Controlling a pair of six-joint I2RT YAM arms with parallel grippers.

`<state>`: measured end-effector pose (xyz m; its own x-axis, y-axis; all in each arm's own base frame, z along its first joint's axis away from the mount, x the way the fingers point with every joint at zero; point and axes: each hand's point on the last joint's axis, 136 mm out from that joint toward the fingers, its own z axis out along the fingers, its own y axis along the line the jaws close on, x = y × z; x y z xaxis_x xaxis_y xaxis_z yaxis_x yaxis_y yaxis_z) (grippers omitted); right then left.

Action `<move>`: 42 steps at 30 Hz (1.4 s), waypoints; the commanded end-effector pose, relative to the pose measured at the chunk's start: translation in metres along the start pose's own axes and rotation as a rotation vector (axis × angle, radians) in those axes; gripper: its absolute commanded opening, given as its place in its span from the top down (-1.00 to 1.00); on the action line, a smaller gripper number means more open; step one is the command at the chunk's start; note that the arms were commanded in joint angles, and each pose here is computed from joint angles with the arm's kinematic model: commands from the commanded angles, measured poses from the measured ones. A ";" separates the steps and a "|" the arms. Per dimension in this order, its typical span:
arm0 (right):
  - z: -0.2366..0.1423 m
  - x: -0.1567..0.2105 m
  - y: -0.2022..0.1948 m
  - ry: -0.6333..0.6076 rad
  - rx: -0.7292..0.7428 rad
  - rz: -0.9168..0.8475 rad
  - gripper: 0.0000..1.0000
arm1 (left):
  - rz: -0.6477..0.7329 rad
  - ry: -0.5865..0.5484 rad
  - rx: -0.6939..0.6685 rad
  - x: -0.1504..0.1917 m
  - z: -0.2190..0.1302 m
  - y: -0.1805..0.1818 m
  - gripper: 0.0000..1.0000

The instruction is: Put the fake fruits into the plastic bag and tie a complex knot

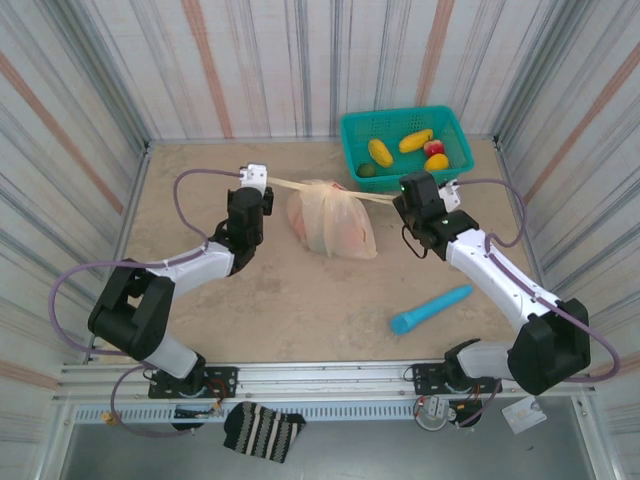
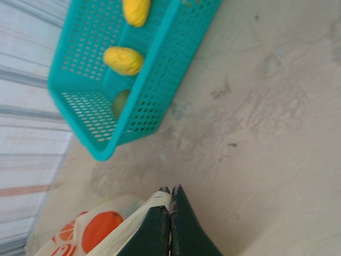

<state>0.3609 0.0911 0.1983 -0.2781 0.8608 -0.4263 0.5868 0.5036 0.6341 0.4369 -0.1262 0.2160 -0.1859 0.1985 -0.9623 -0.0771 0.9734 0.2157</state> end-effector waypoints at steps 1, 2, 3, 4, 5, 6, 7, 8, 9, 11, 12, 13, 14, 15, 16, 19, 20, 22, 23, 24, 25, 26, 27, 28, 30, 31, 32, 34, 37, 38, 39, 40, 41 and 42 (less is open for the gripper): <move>-0.013 -0.074 -0.081 -0.341 0.298 -0.005 1.00 | -0.096 0.049 -0.366 0.017 0.003 0.089 1.00; -0.015 -0.076 -0.086 -0.359 0.320 -0.016 1.00 | -0.097 0.051 -0.364 0.018 0.004 0.088 1.00; -0.015 -0.079 -0.089 -0.370 0.332 -0.025 1.00 | -0.095 0.052 -0.358 0.019 0.005 0.087 1.00; -0.016 -0.083 -0.094 -0.379 0.349 -0.024 1.00 | -0.088 0.052 -0.353 0.019 0.006 0.087 1.00; -0.014 -0.085 -0.098 -0.375 0.358 -0.019 1.00 | -0.080 0.048 -0.356 0.018 0.006 0.088 1.00; -0.012 -0.086 -0.098 -0.366 0.346 -0.027 1.00 | -0.074 0.044 -0.354 0.016 0.007 0.088 1.00; -0.009 -0.086 -0.096 -0.358 0.320 -0.041 1.00 | -0.069 0.042 -0.339 0.015 0.008 0.086 1.00; -0.004 -0.084 -0.090 -0.339 0.285 -0.069 1.00 | -0.066 0.042 -0.325 0.014 0.009 0.084 1.00; 0.001 -0.079 -0.082 -0.307 0.238 -0.102 1.00 | -0.073 0.042 -0.296 0.013 0.010 0.080 1.00; 0.012 -0.064 -0.052 -0.211 0.071 -0.210 1.00 | -0.120 0.036 -0.135 0.013 0.013 0.053 1.00; 0.012 -0.058 -0.039 -0.184 0.000 -0.259 1.00 | -0.129 0.028 -0.046 0.011 0.013 0.036 1.00; 0.010 -0.051 -0.022 -0.154 -0.093 -0.323 1.00 | -0.124 0.019 0.034 0.008 0.011 0.019 1.00; 0.008 -0.045 -0.009 -0.133 -0.168 -0.377 1.00 | -0.108 0.018 0.093 0.004 0.008 0.004 1.00; 0.005 -0.041 -0.001 -0.109 -0.212 -0.402 1.00 | -0.094 0.024 0.136 0.002 0.005 -0.006 1.00; 0.003 -0.036 0.005 -0.078 -0.248 -0.417 1.00 | -0.099 0.043 0.172 0.001 0.002 -0.014 1.00; 0.004 -0.019 0.013 0.035 -0.295 -0.433 1.00 | -0.156 0.144 0.202 0.012 -0.007 -0.020 0.97; 0.004 -0.011 0.016 0.076 -0.323 -0.437 1.00 | -0.162 0.169 0.195 0.017 -0.012 -0.018 0.98; 0.001 0.004 0.020 0.145 -0.376 -0.452 1.00 | -0.176 0.192 0.202 0.025 -0.021 -0.019 0.98; 0.000 0.010 0.021 0.177 -0.400 -0.454 1.00 | -0.185 0.205 0.235 0.028 -0.026 -0.025 0.98; -0.002 0.016 0.023 0.209 -0.422 -0.462 1.00 | -0.195 0.222 0.273 0.030 -0.031 -0.031 0.98; -0.005 0.023 0.025 0.244 -0.448 -0.469 1.00 | -0.208 0.250 0.324 0.032 -0.036 -0.039 0.97; -0.007 0.028 0.026 0.274 -0.464 -0.468 1.00 | -0.221 0.274 0.375 0.031 -0.040 -0.047 0.94; -0.007 0.032 0.026 0.298 -0.471 -0.462 1.00 | -0.227 0.292 0.424 0.031 -0.045 -0.054 0.89; -0.008 0.036 0.025 0.326 -0.474 -0.455 1.00 | -0.234 0.310 0.478 0.029 -0.050 -0.062 0.81; -0.010 0.041 0.024 0.356 -0.473 -0.451 0.93 | -0.241 0.356 0.547 0.031 -0.058 -0.072 0.62; -0.011 0.042 0.023 0.364 -0.475 -0.457 0.87 | -0.237 0.377 0.569 0.031 -0.061 -0.075 0.49; -0.012 0.041 0.022 0.365 -0.471 -0.463 0.80 | -0.232 0.392 0.583 0.033 -0.063 -0.077 0.35; -0.018 0.032 0.022 0.335 -0.463 -0.485 0.45 | -0.232 0.397 0.577 0.029 -0.066 -0.071 0.06; -0.035 0.010 0.028 0.265 -0.487 -0.512 0.13 | -0.241 0.324 0.540 0.009 -0.072 -0.052 -0.54; -0.041 0.003 0.031 0.242 -0.493 -0.522 0.00 | -0.235 0.291 0.526 0.000 -0.076 -0.045 -0.74; -0.049 -0.004 0.035 0.211 -0.497 -0.539 -0.08 | -0.225 0.247 0.515 -0.012 -0.080 -0.037 -0.97; -0.057 -0.011 0.038 0.179 -0.500 -0.558 -0.19 | -0.211 0.207 0.507 -0.023 -0.085 -0.030 -0.97; -0.064 -0.016 0.040 0.157 -0.500 -0.569 -0.29 | -0.207 0.164 0.496 -0.034 -0.090 -0.023 -0.97; -0.070 -0.022 0.041 0.131 -0.496 -0.573 -0.53 | -0.202 0.112 0.479 -0.045 -0.096 -0.013 -0.97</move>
<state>0.3463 0.1073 0.2414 -0.6091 0.4795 -0.6317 -0.0297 0.7822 0.6224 0.3618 -0.1751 0.2351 -0.4371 0.0065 -0.8994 0.3346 0.9294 -0.1559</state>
